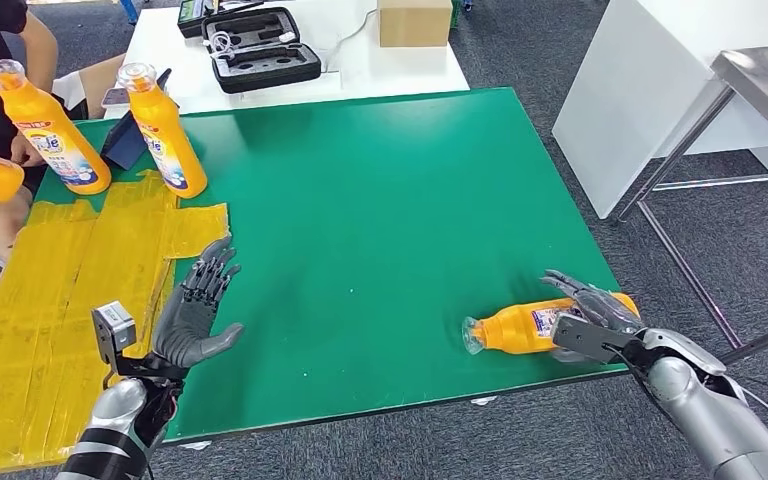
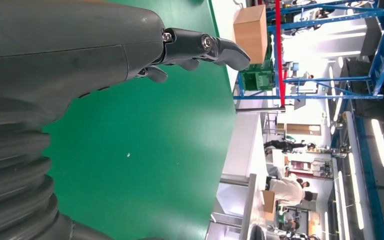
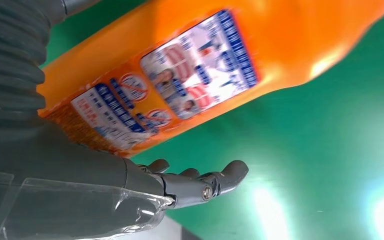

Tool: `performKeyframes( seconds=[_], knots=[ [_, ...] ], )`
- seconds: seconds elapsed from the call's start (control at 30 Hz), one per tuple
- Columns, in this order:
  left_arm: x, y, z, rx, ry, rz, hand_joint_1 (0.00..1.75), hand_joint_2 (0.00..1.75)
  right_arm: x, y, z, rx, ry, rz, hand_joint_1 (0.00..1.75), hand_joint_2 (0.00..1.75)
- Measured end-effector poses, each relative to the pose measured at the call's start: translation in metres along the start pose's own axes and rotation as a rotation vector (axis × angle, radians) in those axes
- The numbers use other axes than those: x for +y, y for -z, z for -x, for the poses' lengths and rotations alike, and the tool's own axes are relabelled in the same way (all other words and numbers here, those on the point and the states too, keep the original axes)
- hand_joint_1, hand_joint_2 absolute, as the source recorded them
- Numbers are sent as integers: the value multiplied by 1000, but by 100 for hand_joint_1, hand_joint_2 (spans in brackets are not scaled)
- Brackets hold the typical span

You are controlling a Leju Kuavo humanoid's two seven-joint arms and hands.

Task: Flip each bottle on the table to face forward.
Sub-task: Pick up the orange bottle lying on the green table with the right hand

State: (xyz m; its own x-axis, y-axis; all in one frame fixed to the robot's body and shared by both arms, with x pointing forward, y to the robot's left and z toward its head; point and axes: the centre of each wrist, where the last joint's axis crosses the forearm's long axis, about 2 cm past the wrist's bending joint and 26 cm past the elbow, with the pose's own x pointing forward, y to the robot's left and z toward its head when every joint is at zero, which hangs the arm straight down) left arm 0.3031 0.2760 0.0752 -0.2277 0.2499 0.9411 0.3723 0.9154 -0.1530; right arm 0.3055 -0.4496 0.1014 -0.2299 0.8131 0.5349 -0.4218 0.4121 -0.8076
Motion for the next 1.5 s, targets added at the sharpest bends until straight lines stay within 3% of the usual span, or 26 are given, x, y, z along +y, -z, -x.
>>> performKeyframes(
  seconds=[0.4, 0.53, 0.67, 0.7, 0.97, 1.3, 1.5],
  knots=[
    [-1, -2, 1, 15, -1, -3, 0, 175, -3, 3, 1, 157, -199, 2, 0, 175],
    [-1, -2, 2, 28, 2, -2, 0, 175, -4, 8, 2, 205, -277, -25, 12, 175],
    [-2, -2, 2, 32, 2, -1, 0, 175, -5, 13, 2, 221, -321, -49, 167, 175],
    [-2, -2, 2, 32, 2, -2, 0, 175, -5, 14, 2, 223, -327, -54, 175, 175],
    [-3, -2, 2, 44, 12, -2, 0, 175, 0, 26, -1, 223, -356, -28, 175, 175],
    [-6, 1, 0, 52, 25, -16, 0, 175, 22, 51, -27, 151, -350, 156, 175, 175],
    [-9, 4, -2, 93, 15, -9, 0, 175, 31, 71, -54, 92, -236, 412, 175, 175]
  ],
)
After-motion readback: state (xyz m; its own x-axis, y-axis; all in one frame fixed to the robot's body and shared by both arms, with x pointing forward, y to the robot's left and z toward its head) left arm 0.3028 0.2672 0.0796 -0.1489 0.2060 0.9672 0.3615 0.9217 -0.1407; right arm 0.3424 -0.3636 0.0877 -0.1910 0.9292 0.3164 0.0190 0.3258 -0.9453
